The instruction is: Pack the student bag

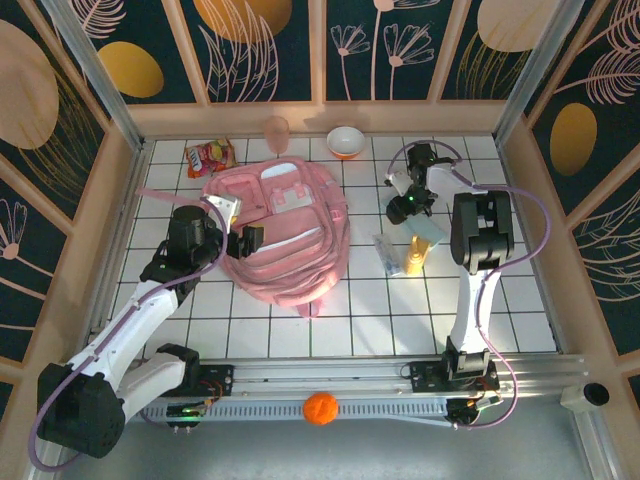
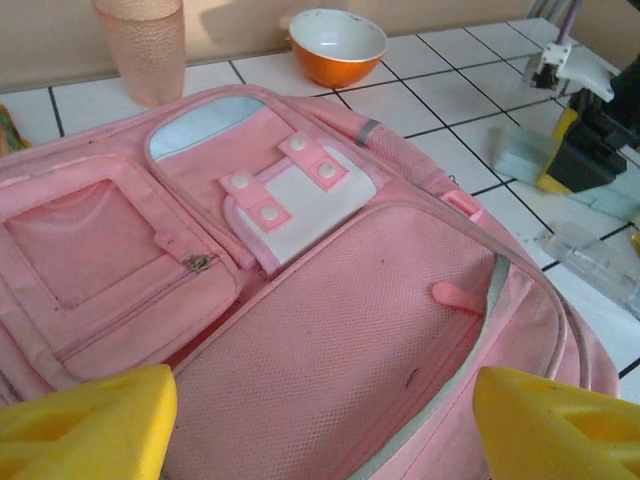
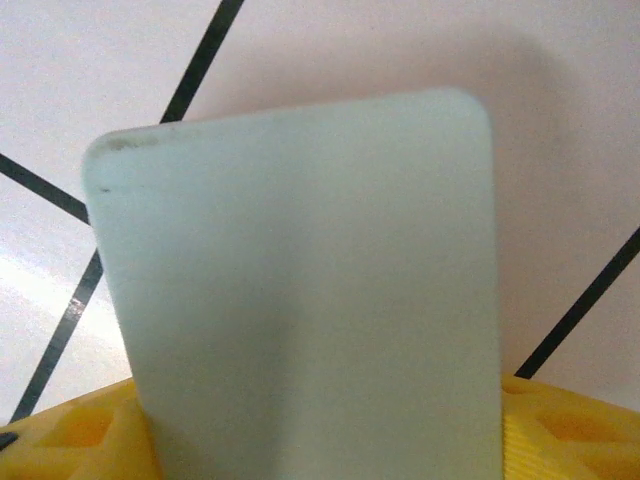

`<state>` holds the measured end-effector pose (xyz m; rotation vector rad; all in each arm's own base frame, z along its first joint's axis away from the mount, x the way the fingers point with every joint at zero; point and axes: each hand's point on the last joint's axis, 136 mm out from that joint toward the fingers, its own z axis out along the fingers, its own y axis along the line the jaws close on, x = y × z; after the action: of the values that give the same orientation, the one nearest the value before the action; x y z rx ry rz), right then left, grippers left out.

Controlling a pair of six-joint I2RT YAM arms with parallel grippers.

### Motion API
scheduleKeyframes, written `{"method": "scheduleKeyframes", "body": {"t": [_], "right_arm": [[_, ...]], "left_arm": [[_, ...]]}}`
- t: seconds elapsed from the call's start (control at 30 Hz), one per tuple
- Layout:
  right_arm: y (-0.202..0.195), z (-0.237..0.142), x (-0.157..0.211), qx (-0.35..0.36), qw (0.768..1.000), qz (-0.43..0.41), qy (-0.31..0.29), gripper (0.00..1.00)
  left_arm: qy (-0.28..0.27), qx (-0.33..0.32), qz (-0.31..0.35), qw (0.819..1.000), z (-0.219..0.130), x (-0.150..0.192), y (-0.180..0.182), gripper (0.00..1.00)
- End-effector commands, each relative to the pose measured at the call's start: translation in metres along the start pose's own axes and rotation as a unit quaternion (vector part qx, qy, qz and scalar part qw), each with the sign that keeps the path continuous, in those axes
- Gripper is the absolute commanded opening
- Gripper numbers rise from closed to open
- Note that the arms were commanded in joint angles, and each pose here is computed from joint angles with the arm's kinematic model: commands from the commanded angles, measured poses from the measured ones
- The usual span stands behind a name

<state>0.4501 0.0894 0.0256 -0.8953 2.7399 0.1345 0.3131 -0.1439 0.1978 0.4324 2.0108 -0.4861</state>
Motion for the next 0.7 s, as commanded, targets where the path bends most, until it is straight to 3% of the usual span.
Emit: {"method": "scheduleKeyframes", "body": {"t": [0.0, 0.2, 0.37, 0.5, 0.67], "right_arm": [[-0.004, -0.052, -0.030, 0.020, 0.997, 0.003, -0.071, 0.60], [-0.014, -0.138, -0.068, 0.082, 0.977, 0.024, -0.198, 0.56], [0.000, -0.220, -0.085, 0.101, 0.939, 0.030, -0.328, 0.53], [0.032, -0.273, -0.082, 0.072, 0.902, 0.021, -0.426, 0.53], [0.062, -0.296, -0.071, 0.035, 0.873, 0.018, -0.486, 0.52]], "left_arm": [[-0.017, 0.040, 0.079, 0.996, -0.002, -0.013, -0.015, 0.73], [-0.034, 0.087, 0.185, 0.978, -0.004, -0.015, -0.041, 0.78], [0.035, 0.086, 0.278, 0.956, 0.020, 0.023, -0.057, 0.81], [0.087, 0.063, 0.304, 0.947, 0.044, 0.050, -0.056, 0.85], [0.089, -0.002, 0.296, 0.951, 0.062, 0.048, -0.040, 0.89]]}}
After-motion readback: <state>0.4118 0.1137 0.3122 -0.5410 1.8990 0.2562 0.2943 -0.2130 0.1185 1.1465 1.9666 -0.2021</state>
